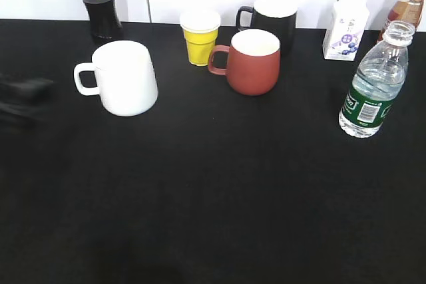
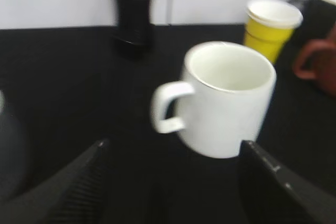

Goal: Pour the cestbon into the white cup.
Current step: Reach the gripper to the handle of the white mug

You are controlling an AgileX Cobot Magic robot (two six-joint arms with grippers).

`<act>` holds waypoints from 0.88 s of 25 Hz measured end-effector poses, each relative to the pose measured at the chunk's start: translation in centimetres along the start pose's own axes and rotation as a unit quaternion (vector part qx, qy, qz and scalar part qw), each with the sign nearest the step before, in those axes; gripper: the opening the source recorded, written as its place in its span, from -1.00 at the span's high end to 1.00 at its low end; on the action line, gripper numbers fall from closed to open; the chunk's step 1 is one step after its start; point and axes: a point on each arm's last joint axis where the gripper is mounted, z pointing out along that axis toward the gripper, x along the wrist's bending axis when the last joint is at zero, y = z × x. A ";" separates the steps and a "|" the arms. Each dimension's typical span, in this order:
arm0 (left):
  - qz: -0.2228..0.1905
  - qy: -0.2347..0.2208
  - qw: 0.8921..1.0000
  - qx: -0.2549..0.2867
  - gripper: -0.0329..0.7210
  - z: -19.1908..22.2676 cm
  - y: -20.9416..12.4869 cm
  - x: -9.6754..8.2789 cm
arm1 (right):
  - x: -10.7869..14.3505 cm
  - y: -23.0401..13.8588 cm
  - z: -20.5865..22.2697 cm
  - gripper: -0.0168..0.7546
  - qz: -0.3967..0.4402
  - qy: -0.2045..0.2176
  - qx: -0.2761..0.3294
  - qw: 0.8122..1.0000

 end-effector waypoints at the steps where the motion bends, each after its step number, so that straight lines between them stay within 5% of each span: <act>1: 0.006 -0.004 1.000 -0.006 -0.59 1.1 -0.7 -0.3 | 0.0 0.0 0.0 -0.53 0.000 0.000 0.000 1.000; 11: -0.006 0.060 0.997 -0.051 -0.47 7.4 -3.5 1.9 | 0.0 0.0 0.0 -0.53 0.000 0.000 0.000 1.000; 22: 0.014 0.040 0.998 -0.044 -0.44 8.5 -4.6 2.0 | 0.0 0.0 0.0 -0.53 0.000 0.000 0.000 1.000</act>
